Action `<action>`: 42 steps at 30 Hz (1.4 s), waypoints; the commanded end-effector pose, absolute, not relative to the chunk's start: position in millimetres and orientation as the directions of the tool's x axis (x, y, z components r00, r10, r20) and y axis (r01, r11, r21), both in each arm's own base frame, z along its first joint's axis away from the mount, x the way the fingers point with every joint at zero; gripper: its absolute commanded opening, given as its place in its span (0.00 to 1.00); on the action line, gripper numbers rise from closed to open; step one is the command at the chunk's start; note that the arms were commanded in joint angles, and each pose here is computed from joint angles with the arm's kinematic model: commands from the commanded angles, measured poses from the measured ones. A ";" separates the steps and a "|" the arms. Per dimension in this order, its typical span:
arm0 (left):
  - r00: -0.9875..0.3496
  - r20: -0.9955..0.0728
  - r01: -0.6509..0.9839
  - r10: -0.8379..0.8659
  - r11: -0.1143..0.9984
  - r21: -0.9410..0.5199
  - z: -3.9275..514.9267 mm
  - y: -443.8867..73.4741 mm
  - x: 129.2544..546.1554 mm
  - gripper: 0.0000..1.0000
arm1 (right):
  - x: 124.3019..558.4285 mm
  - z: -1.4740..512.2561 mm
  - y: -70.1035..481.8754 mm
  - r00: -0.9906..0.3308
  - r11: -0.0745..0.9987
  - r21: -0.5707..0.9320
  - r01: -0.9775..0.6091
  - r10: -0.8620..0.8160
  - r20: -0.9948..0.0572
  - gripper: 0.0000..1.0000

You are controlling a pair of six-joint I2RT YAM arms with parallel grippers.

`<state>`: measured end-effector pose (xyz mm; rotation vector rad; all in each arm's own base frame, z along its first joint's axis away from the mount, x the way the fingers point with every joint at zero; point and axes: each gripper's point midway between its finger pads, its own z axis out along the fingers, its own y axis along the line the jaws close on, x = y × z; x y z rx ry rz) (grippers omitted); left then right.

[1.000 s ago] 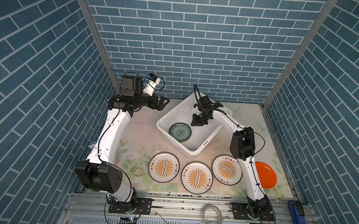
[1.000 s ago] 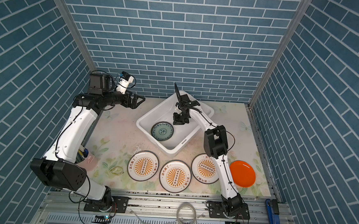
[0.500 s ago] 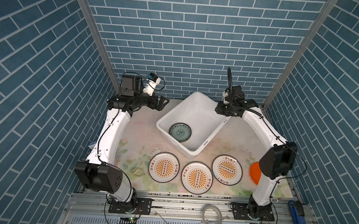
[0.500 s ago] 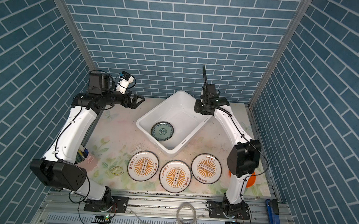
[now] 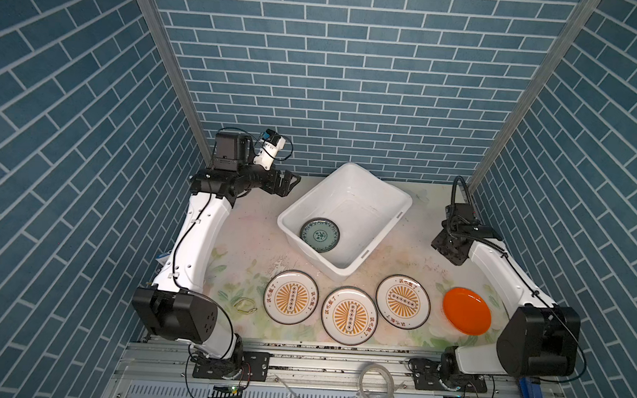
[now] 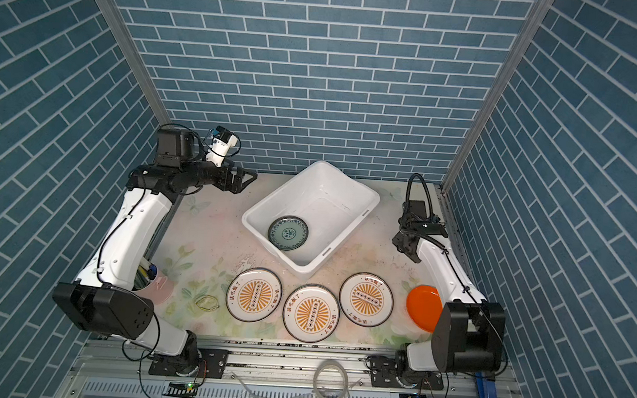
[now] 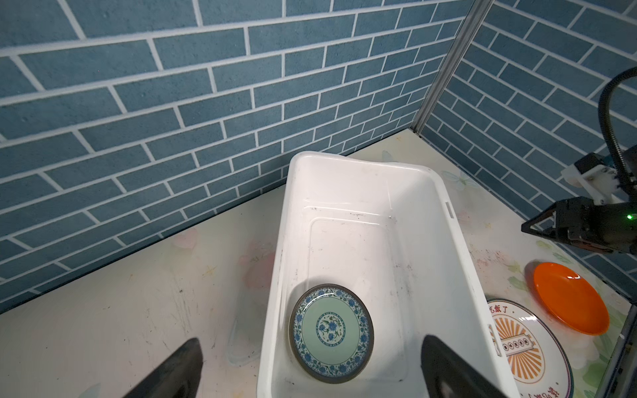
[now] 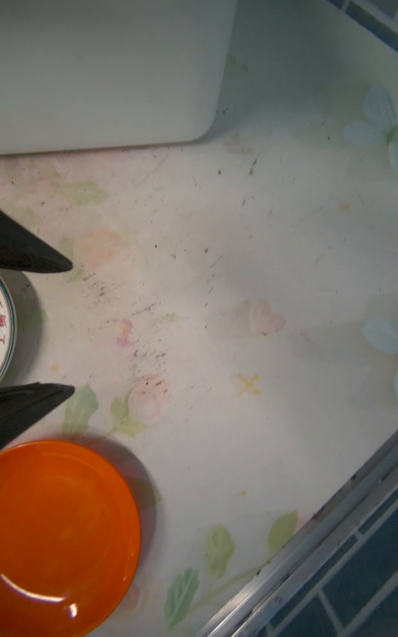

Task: Place the plates into the plastic bin on the countertop
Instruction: 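Move the right gripper out of the bin toward the orange plate, then lower the open right gripper to the orange plate's rim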

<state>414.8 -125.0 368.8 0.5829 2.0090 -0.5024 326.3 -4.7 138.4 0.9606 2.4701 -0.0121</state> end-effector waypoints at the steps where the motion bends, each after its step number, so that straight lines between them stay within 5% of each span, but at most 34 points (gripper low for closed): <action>1: -0.422 -0.884 0.603 0.201 0.790 -0.108 376.6 -129.0 407.0 1.00 | 307.7 134.0 -27.8 -0.501 0.630 0.203 0.750 0.741 -0.448 0.52; 19: -0.403 -0.891 0.624 0.210 0.775 -0.099 371.1 -131.1 396.0 0.99 | 240.7 72.3 -42.1 -0.404 0.461 0.190 0.867 0.873 -0.275 0.50; 42: -0.409 -0.887 0.612 0.213 0.785 -0.094 366.3 -128.4 393.5 1.00 | 251.5 34.0 -34.5 -0.367 0.402 0.237 0.884 0.913 -0.176 0.49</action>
